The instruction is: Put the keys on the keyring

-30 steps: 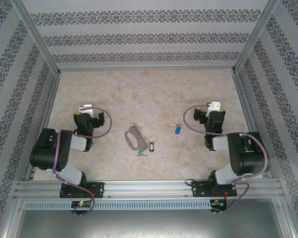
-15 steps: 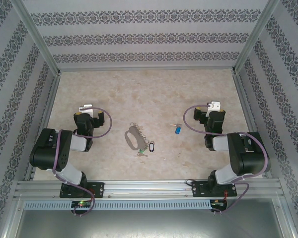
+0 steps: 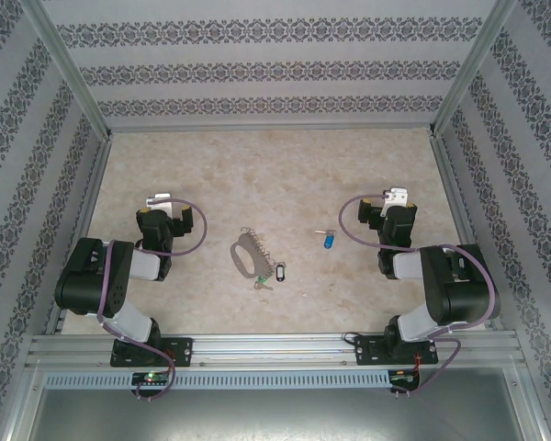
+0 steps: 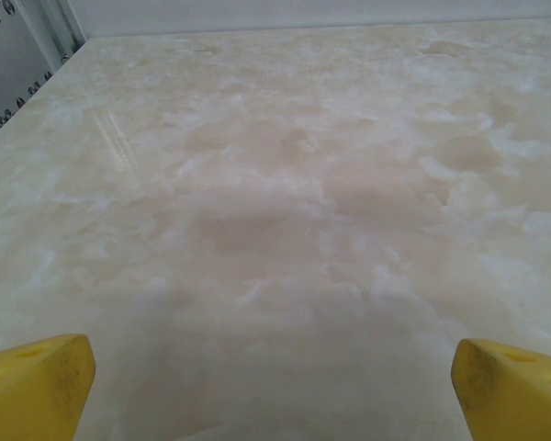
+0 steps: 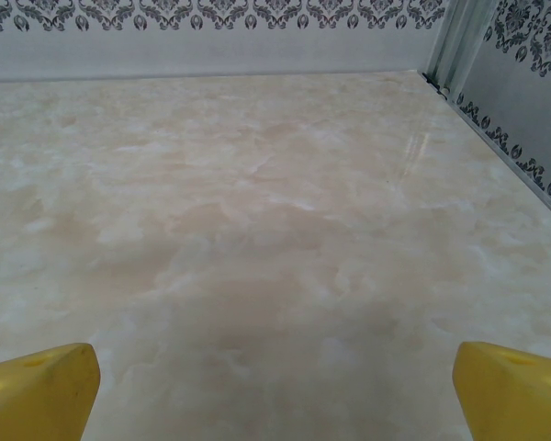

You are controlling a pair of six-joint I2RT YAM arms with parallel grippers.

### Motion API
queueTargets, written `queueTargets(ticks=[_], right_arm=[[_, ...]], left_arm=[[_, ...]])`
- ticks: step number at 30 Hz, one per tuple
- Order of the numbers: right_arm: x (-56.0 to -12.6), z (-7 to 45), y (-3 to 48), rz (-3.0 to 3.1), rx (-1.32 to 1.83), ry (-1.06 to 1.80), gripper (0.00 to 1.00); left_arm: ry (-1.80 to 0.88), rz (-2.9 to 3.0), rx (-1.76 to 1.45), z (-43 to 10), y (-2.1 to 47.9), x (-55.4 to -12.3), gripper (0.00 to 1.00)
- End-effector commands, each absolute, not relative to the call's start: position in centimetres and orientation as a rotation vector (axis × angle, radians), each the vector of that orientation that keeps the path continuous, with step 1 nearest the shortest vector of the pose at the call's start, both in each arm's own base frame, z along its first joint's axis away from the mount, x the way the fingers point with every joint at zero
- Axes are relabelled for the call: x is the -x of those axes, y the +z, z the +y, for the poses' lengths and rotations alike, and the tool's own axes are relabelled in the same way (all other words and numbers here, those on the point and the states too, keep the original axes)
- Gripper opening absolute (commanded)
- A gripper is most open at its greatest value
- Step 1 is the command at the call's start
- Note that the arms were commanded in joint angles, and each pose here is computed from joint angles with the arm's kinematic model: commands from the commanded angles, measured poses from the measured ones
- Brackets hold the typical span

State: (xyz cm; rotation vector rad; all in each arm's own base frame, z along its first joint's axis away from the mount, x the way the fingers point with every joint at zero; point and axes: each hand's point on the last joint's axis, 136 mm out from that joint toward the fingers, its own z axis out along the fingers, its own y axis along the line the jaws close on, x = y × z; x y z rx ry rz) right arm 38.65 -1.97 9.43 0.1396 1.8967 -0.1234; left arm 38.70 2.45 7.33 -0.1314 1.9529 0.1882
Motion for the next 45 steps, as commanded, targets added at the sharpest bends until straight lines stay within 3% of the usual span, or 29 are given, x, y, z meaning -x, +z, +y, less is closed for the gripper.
queueTargets(ticks=[1,15,26,32,36,40,45], right_arm=[[-38.7,-1.8,9.8,1.872,-0.153,-0.12,0.98],[-38.7,-1.7,9.9,1.872,-0.146,-0.11,0.98],[-38.8,-0.9,15.0,1.852,-0.104,-0.08,0.98],[-38.2,1.6,17.5,1.929,-0.105,0.111,0.98],[-37.6,6.3,17.8,2.015,0.013,0.345,0.98],[-36.7,10.7,17.7,2.052,0.13,0.479,0.98],[-35.8,13.5,16.9,2.101,0.187,0.593,0.98]], left_arm=[[0.175,1.893,0.136,2.6,9.0,-39.6,1.0],[0.131,1.884,0.083,1.6,9.1,-39.5,1.0],[0.092,1.963,0.092,1.0,12.9,-38.9,1.0],[-0.295,2.059,0.094,-3.9,17.7,-37.7,1.0],[-0.6,2.18,0.058,-7.8,20.0,-35.8,1.0],[-0.84,2.25,-0.038,-11.3,19.9,-35.0,1.0],[-0.869,2.392,-0.182,-15.5,17.4,-34.6,1.0]])
